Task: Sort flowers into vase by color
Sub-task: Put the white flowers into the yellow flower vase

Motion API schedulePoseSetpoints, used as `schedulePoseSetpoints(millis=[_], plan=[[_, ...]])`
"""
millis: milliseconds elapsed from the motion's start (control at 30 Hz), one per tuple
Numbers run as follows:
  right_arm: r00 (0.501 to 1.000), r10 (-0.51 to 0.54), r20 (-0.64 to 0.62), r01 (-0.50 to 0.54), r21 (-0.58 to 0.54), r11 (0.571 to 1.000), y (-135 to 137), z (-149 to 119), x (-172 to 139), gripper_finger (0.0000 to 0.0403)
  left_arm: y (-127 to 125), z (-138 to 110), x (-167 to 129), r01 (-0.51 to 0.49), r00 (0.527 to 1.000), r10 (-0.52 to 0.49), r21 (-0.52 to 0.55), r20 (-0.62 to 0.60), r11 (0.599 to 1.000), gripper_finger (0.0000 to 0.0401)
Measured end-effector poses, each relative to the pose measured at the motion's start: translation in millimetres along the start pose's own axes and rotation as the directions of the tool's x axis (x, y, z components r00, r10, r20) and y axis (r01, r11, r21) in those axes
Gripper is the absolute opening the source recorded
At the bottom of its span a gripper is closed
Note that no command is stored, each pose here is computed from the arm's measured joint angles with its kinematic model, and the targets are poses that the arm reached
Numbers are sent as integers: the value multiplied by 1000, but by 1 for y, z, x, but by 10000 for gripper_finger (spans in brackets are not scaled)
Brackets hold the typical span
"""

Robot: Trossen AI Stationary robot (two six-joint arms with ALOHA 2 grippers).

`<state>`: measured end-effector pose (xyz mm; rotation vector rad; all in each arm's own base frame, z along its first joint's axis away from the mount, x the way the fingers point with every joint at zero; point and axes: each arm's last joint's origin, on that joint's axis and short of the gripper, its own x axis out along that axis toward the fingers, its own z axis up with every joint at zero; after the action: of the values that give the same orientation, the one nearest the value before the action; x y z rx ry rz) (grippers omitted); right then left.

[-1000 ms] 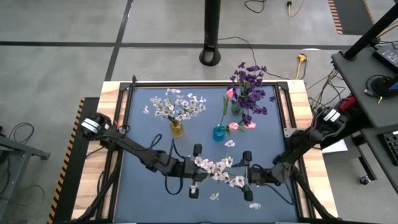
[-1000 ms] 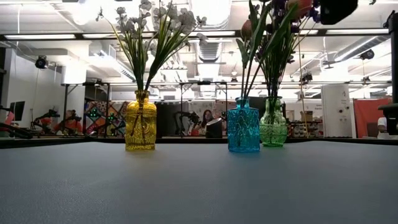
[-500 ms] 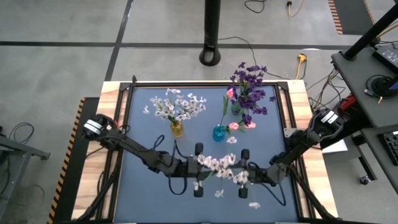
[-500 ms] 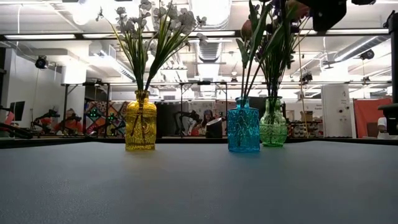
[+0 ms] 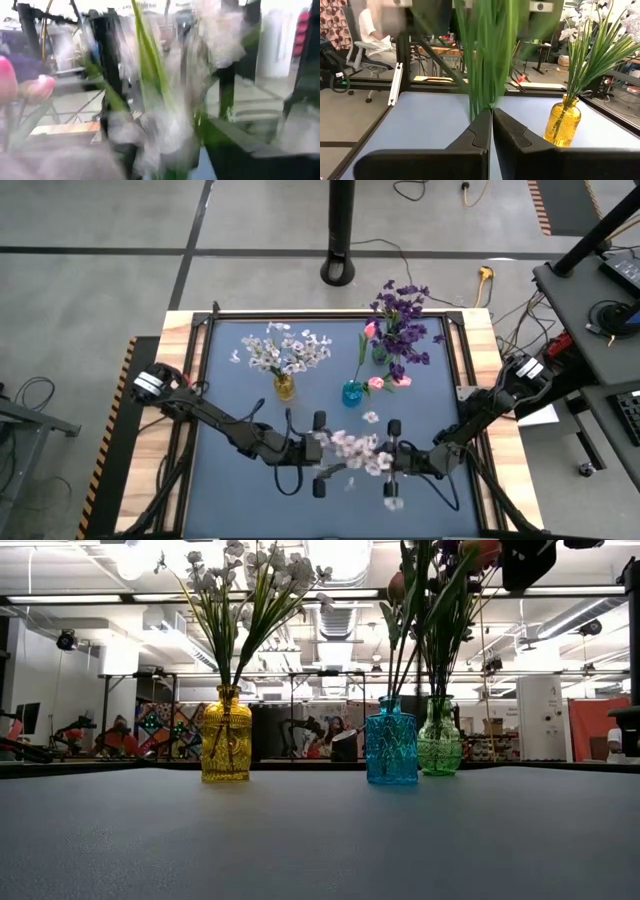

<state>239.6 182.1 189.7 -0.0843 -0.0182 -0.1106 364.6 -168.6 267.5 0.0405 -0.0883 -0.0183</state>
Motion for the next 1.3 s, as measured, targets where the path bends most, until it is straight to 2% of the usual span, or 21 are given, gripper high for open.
schedulePoseSetpoints(millis=[167, 267, 400, 533, 667, 800, 933, 1100, 1300], plan=[[1000, -1, 8, 1, 1, 1000, -1, 3, 0, 11, -1, -4, -5, -56, 993, 60, 45, -100, 997, 230], [1000, -1, 8, 1, -7, 1000, -1, 3, -1, 11, 0, -6, -5, -111, 987, 117, 52, -112, 992, 260], [1000, -1, 8, 1, -7, 1000, -1, 3, -1, 11, 0, -7, -5, -116, 985, 123, 58, -121, 992, 283], [1000, 0, 5, 0, -15, 1000, -1, 3, -1, 11, 0, -11, -6, -115, 980, 127, 81, -155, 990, 288], [1000, -3, -30, 2, -40, 999, -1, 0, -1, 15, 0, -10, -5, -122, 980, 133, 78, -149, 989, 263], [998, -2, -66, 0, -33, 999, -3, 0, -3, 40, 0, -10, -5, -122, 979, 133, 79, -152, 989, 214], [993, -2, -115, 2, 3, 1000, -7, 2, -6, 89, 1, -11, -6, -137, 976, 149, 85, -156, 987, 162], [975, 22, -220, 1, 102, 995, -11, -4, -11, 166, 2, -11, -6, -157, 973, 169, 88, -155, 984, 108], [969, -5, -248, 39, 135, 990, -8, -26, -1, 238, 2, -10, -5, -159, 975, 169, 80, -145, 984, 76]])
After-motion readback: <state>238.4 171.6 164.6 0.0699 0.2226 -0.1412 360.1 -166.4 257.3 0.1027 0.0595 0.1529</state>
